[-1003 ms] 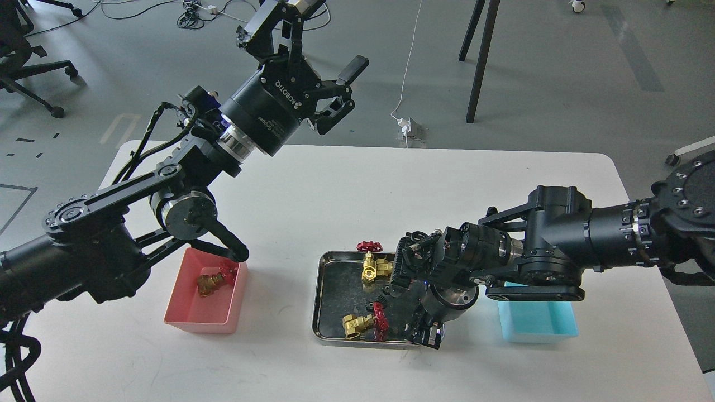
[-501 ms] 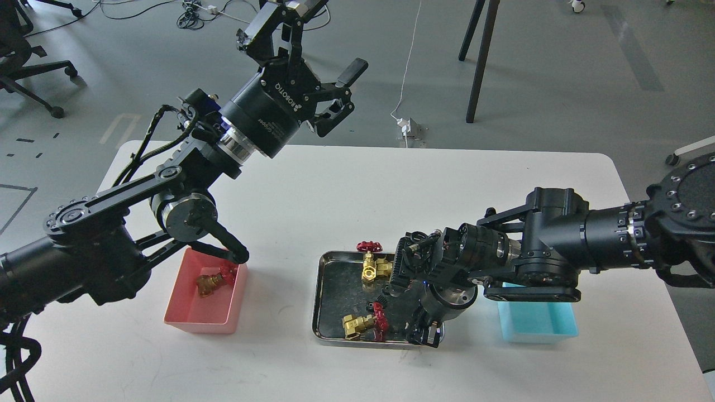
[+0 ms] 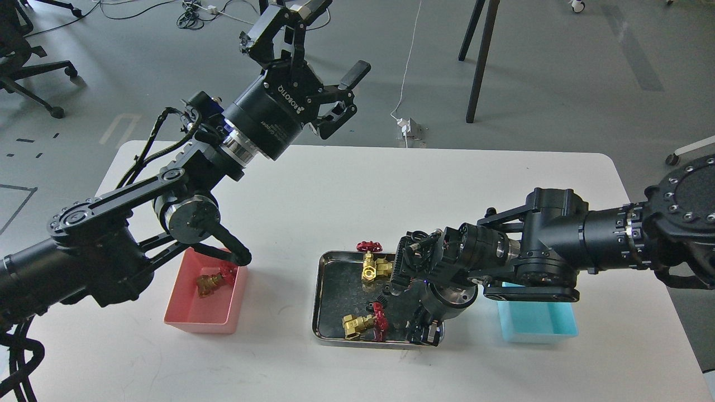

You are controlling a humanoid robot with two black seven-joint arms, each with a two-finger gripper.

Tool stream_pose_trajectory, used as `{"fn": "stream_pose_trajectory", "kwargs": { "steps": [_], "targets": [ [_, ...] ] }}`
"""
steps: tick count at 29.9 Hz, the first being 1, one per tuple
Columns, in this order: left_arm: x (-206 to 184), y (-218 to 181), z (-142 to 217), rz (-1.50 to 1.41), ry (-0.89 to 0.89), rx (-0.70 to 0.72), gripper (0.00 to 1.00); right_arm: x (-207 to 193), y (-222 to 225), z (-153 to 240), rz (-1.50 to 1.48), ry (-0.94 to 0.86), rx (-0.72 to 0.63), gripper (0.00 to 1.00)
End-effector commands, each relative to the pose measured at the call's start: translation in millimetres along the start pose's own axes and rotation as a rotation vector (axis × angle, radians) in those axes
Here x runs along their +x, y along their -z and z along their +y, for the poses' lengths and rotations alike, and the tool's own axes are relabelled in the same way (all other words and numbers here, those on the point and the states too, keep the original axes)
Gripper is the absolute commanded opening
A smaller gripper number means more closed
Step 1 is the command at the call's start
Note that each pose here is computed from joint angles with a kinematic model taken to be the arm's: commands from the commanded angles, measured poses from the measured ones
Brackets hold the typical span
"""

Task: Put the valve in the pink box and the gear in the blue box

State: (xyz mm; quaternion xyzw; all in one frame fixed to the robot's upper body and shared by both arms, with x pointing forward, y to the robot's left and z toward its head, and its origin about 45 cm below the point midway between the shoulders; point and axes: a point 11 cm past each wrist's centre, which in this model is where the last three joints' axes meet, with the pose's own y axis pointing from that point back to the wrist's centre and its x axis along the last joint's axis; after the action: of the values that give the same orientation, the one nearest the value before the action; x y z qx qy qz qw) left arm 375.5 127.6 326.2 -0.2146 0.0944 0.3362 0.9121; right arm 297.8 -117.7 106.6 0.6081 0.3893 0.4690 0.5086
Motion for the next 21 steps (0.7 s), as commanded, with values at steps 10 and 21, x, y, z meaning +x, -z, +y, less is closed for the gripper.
{"fn": "stream_pose_trajectory", "kwargs": {
  "steps": [10, 21],
  "targets": [
    [0.7, 3.8, 2.3, 0.008, -0.007, 0.005, 0.99, 5.2, -1.0, 3.7, -0.012, -0.017, 0.005, 0.06],
    [-3.2, 6.2, -0.3, 0.019, 0.001, 0.002, 0.99, 6.4, -45.4, 71.1, -0.219, -0.218, -0.033, 0.04]
  ]
}}
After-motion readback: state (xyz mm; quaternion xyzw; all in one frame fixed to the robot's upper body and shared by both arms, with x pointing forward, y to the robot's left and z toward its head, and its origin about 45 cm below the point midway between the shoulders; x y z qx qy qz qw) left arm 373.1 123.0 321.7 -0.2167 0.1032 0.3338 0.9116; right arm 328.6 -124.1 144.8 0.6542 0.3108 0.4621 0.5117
